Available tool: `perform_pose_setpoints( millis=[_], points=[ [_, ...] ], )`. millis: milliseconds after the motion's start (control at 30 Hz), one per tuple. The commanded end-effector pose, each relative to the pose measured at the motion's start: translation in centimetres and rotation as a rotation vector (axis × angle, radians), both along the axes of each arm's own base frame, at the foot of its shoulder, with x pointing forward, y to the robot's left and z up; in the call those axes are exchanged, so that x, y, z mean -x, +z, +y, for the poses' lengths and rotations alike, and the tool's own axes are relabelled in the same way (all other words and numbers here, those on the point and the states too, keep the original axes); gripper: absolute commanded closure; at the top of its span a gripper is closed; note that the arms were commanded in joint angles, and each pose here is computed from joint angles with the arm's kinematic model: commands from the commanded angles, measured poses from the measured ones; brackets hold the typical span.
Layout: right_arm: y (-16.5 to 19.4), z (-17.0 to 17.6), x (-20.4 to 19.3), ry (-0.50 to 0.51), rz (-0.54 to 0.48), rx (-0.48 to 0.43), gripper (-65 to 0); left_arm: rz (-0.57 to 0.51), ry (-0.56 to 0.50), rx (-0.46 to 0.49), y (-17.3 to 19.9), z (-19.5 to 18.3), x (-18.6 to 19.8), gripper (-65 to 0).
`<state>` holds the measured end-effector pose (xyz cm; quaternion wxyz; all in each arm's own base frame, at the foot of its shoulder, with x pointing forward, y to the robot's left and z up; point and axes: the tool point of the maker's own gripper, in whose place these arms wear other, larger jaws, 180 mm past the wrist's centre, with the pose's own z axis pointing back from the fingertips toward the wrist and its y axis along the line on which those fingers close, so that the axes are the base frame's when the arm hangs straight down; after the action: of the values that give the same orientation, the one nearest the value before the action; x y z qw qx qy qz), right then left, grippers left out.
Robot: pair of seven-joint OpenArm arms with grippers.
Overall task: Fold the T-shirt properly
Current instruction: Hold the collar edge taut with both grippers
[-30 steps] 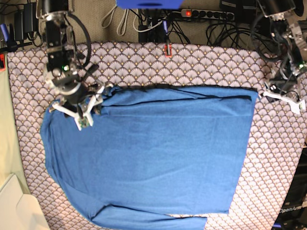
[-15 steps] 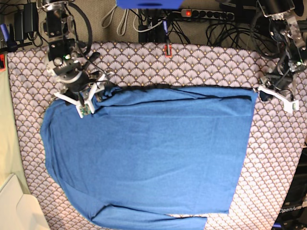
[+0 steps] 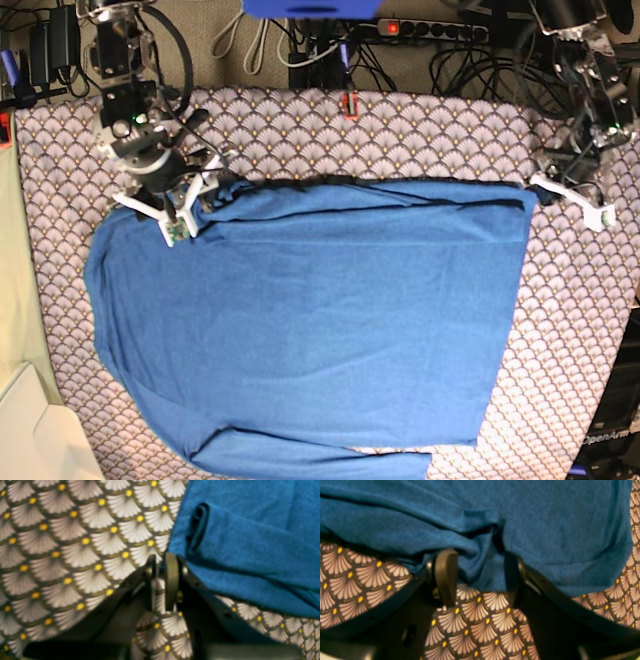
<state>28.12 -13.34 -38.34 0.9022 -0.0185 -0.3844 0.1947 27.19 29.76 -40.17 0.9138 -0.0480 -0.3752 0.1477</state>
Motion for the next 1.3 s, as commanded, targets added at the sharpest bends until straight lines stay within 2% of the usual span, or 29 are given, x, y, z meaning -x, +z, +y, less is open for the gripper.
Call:
perform_pose_setpoints(
  millis=[0, 500, 700, 1033, 1200, 1267],
  points=[
    [1.26, 0.08, -0.82, 0.004, -0.048, -0.009, -31.0, -0.051, -0.003, -0.021, 1.55, 0.6, -0.98, -6.6],
    [1.3, 0.04, -0.87, 0.006, -0.049, -0.006, -31.0, -0.051, -0.016, -0.028, 1.67, 0.46, -1.07, -7.1],
    [1.3, 0.04, -0.87, 0.006, -0.049, -0.006, -31.0, -0.071, -0.085, -0.032, 2.02, -0.26, -1.31, -6.7],
    [1.3, 0.04, -0.87, 0.006, -0.049, -0.006, -31.0, -0.06, -0.089, -0.031, 1.72, -0.3, -0.96, -7.2],
    [1.3, 0.04, -0.87, 0.006, -0.049, -0.006, -31.0, -0.054, -0.086, -0.026, 1.66, -0.27, -0.86, -14.6],
    [1.3, 0.04, -0.87, 0.006, -0.049, -0.006, -31.0, -0.055, -0.087, -0.024, 1.68, -0.3, -0.87, -15.0]
  ],
)
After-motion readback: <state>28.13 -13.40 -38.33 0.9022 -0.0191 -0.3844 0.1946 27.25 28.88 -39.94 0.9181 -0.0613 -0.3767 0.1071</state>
